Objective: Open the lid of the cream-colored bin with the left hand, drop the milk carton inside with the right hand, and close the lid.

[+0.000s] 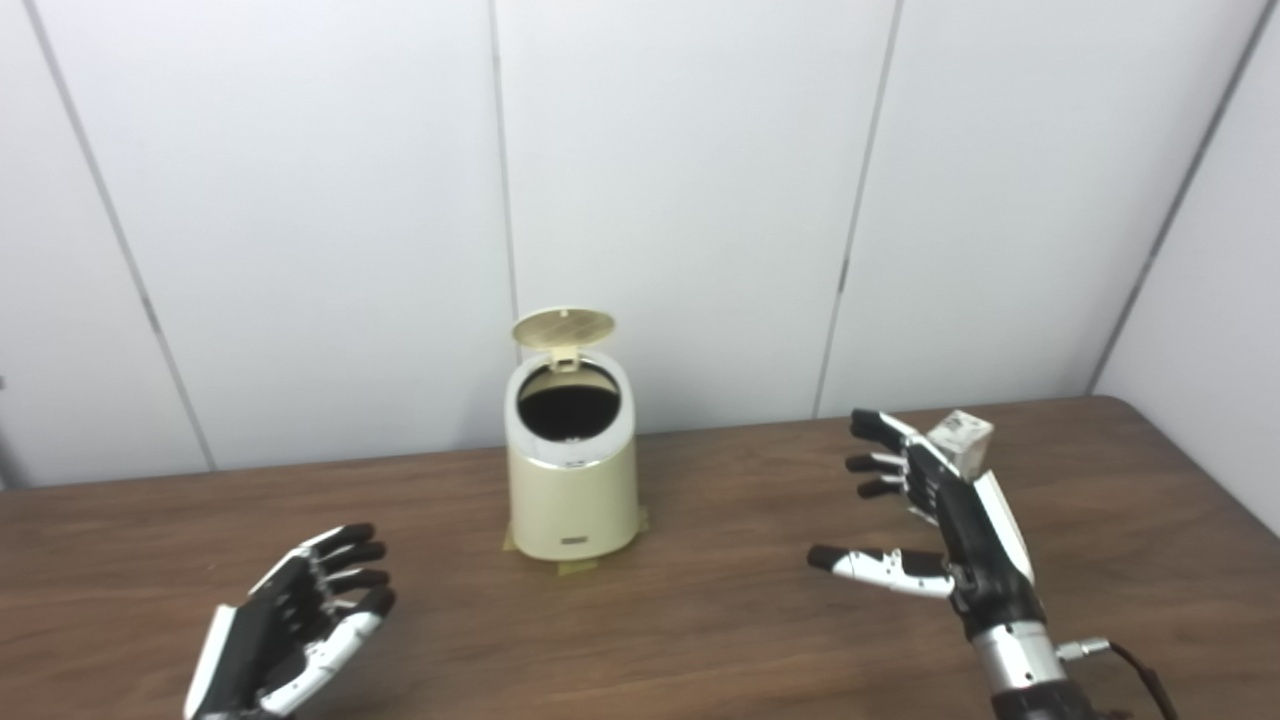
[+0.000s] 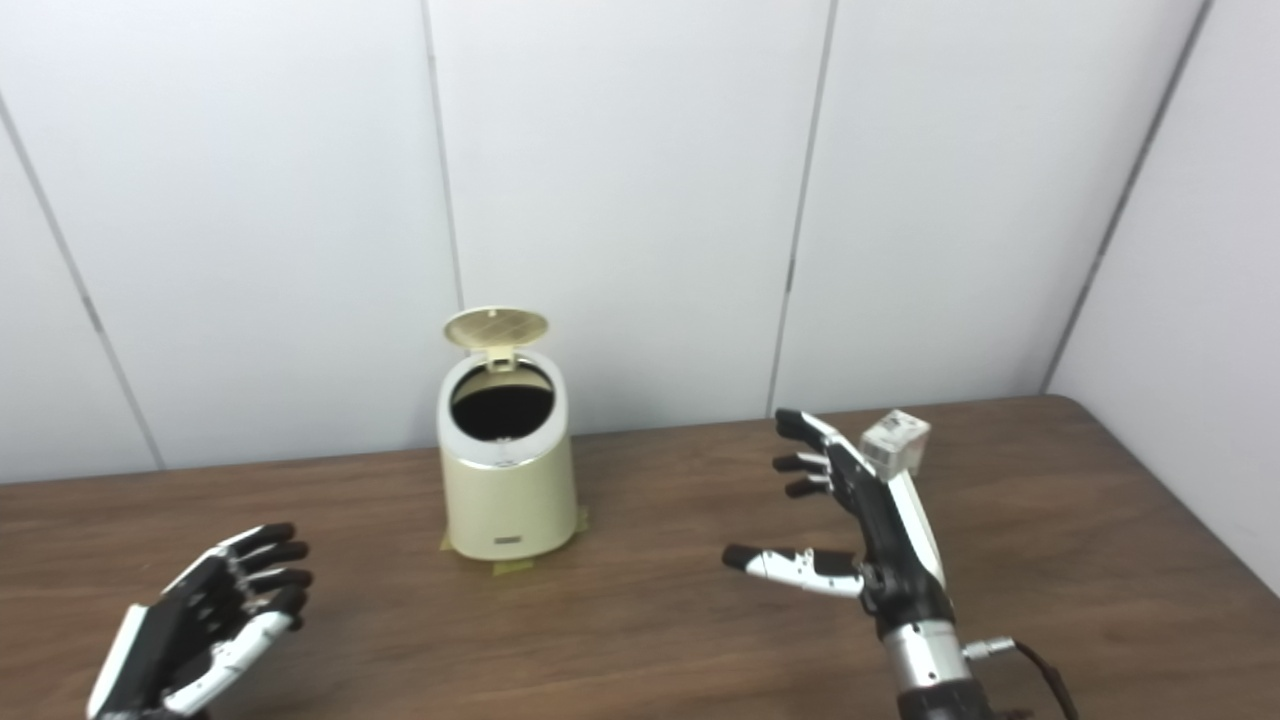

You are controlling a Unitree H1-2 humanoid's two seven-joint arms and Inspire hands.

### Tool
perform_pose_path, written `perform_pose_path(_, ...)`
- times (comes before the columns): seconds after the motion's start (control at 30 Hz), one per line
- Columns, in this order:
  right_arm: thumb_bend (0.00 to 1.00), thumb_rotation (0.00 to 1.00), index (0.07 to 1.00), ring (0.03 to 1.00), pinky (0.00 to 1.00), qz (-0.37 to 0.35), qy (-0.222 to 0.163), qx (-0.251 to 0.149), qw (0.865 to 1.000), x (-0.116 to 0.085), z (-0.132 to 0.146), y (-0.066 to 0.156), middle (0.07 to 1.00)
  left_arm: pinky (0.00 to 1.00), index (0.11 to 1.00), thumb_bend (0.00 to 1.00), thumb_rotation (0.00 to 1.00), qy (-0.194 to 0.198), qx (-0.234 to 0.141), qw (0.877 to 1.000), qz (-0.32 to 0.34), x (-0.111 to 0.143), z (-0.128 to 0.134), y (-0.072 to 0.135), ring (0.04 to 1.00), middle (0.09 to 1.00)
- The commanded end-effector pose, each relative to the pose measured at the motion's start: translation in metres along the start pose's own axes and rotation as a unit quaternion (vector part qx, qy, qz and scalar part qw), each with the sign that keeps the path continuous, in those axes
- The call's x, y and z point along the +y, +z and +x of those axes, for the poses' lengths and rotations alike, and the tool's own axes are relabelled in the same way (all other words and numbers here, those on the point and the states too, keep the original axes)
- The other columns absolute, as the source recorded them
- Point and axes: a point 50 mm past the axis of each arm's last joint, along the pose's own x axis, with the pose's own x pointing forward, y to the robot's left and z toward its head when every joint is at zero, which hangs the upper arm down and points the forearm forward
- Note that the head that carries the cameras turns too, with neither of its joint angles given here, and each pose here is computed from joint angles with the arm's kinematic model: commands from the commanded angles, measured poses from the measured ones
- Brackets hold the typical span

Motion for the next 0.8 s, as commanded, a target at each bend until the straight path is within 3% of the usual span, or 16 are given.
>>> perform_pose_path(0.0, 0.73, 0.19, 0.777, 0.715, 0.58, -0.034, -0.046, -0.046, 0.997, -0.012, 0.025, 0.03, 0.778, 0.55, 0.745, 0.62, 0.23, -0.012, -0.029, 0.999, -0.009, 0.004, 0.012, 0.013, 0.703, 0.743)
perform_pose_path(0.07, 0.71, 0.15, 0.78, 0.732, 0.59, -0.064, -0.072, -0.051, 0.994, -0.023, 0.034, 0.041, 0.779, 0.6, 0.759, 0.59, 0.18, -0.012, -0.024, 0.999, -0.017, 0.007, 0.012, 0.013, 0.741, 0.768)
perform_pose_path(0.2, 0.73, 0.19, 0.785, 0.742, 0.56, -0.105, -0.106, -0.043, 0.988, -0.047, 0.05, 0.051, 0.809, 0.66, 0.777, 0.54, 0.13, -0.006, -0.013, 1.0, -0.006, 0.011, 0.014, 0.013, 0.768, 0.782)
perform_pose_path(0.33, 0.74, 0.18, 0.825, 0.771, 0.59, -0.113, -0.122, -0.024, 0.986, -0.063, 0.062, 0.046, 0.834, 0.65, 0.761, 0.57, 0.17, 0.007, -0.002, 1.0, 0.002, 0.012, 0.015, 0.014, 0.757, 0.772)
perform_pose_path(0.47, 0.78, 0.22, 0.917, 0.84, 0.69, -0.139, -0.125, 0.007, 0.982, -0.081, 0.077, 0.036, 0.878, 0.61, 0.748, 0.58, 0.17, 0.01, 0.0, 1.0, 0.001, 0.011, 0.016, 0.014, 0.735, 0.759)
perform_pose_path(0.63, 0.82, 0.28, 0.959, 0.843, 0.65, -0.152, -0.118, 0.043, 0.98, -0.093, 0.094, 0.021, 0.919, 0.63, 0.768, 0.57, 0.18, -0.001, 0.003, 1.0, -0.006, 0.011, 0.017, 0.016, 0.755, 0.774)
perform_pose_path(0.77, 0.88, 0.28, 0.977, 0.883, 0.7, -0.15, -0.099, 0.085, 0.98, -0.095, 0.103, 0.01, 0.954, 0.64, 0.771, 0.54, 0.14, -0.005, 0.002, 1.0, -0.011, 0.009, 0.017, 0.018, 0.763, 0.782)
